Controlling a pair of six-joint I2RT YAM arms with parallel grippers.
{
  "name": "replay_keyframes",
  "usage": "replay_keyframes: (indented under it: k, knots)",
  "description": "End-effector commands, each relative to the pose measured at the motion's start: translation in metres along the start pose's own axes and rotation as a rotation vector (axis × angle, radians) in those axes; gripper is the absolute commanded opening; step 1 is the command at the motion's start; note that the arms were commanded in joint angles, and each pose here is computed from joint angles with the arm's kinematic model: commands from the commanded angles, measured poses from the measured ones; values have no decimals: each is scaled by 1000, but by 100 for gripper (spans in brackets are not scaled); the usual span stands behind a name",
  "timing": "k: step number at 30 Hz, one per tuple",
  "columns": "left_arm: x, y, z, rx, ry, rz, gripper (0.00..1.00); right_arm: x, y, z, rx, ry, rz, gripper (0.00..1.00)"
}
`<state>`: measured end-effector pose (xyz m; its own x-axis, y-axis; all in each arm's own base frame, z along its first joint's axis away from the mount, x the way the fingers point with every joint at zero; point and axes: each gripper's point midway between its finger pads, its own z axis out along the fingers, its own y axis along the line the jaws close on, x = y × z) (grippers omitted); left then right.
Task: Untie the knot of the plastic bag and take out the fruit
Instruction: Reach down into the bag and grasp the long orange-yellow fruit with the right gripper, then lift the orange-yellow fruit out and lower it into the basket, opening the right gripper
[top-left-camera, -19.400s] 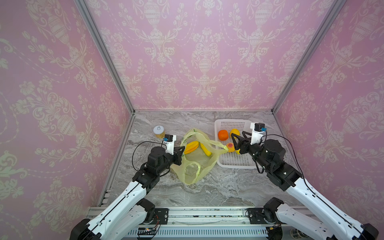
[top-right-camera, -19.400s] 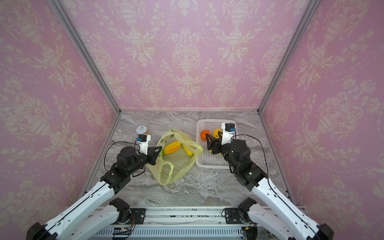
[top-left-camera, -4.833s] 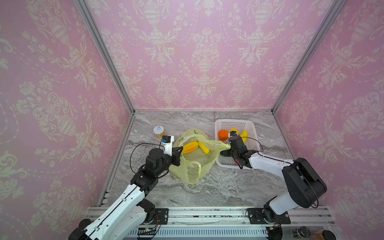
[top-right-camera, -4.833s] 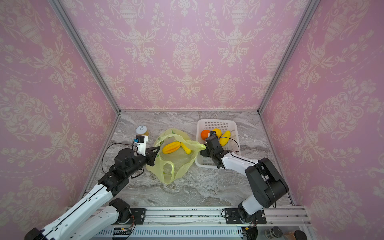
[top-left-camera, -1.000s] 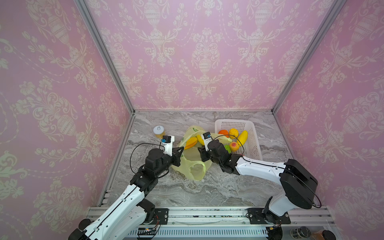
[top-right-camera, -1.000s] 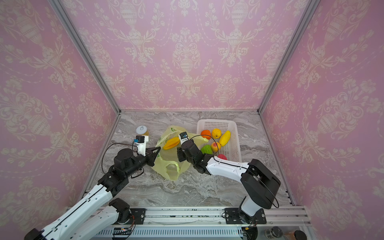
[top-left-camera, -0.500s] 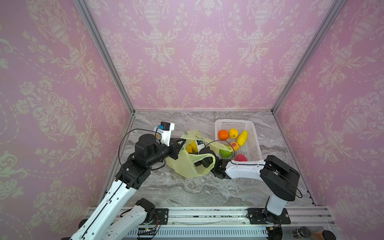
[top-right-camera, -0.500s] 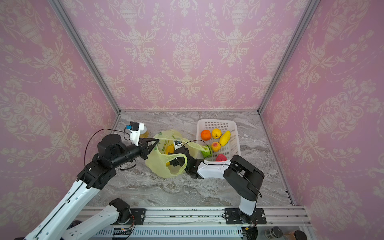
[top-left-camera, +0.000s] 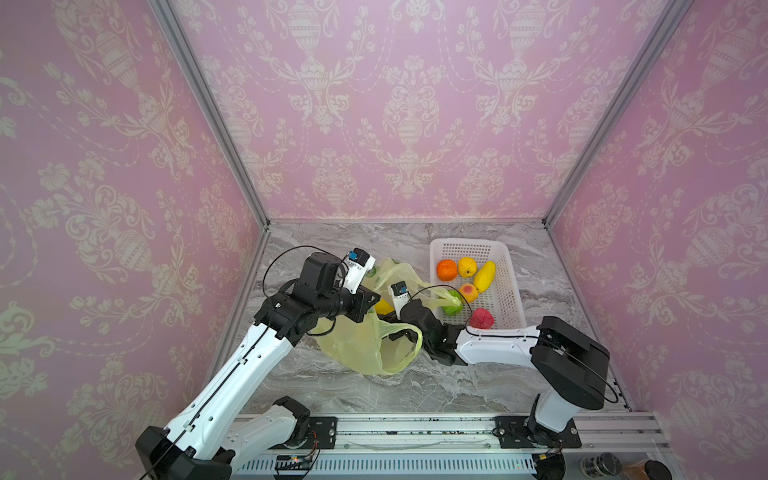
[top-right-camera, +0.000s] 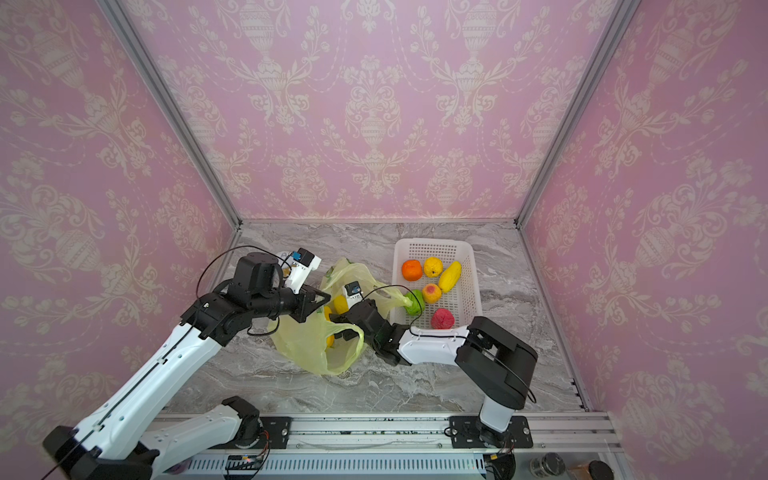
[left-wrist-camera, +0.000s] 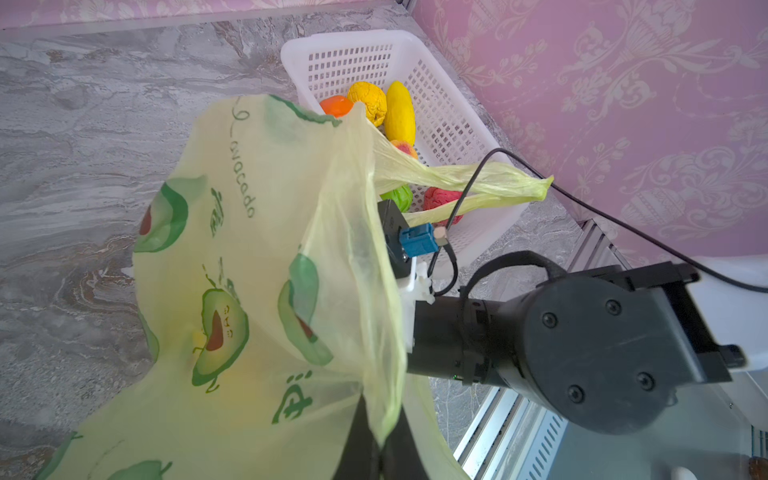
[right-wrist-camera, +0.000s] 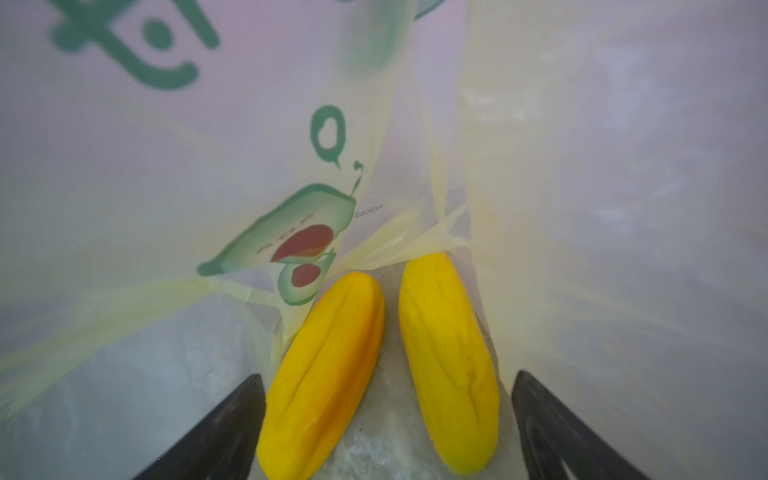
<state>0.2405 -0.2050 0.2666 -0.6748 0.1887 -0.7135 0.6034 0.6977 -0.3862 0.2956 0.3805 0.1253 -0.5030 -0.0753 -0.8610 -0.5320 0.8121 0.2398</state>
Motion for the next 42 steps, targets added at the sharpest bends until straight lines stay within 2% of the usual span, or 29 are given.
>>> replay_keyframes:
  k: [1, 12, 18, 21, 23, 28, 33, 37, 39, 42]
  knots:
    - [8, -7, -2, 34, 10, 44, 0, 9, 18, 5, -56, 67, -35, 93]
    - [10, 0, -7, 2, -18, 46, 0, 38, 53, 48, -130, 199, -21, 95]
    - [11, 2, -5, 5, -13, 36, 0, 51, 46, 72, -64, 231, -15, 93]
    - [10, 3, -7, 1, -21, 35, 0, 63, 36, 80, -11, 261, -19, 89]
    - [9, 4, -7, -2, -24, 31, 0, 67, 33, 83, 7, 270, -20, 84]
    - [10, 7, -7, -8, -22, 20, 0, 61, 31, 77, 14, 256, -16, 62]
    - [10, 12, -6, -22, -21, 6, 0, 35, 37, 58, -16, 202, -23, 44]
    - [11, 15, -5, -28, -15, -6, 0, 4, 48, 36, -65, 144, -37, 32]
    - [12, 17, -5, -33, -14, -8, 0, 2, 45, 22, -75, 134, -41, 27]
    - [11, 17, -7, -38, -19, -8, 0, -15, 43, -2, -93, 78, -40, 24]
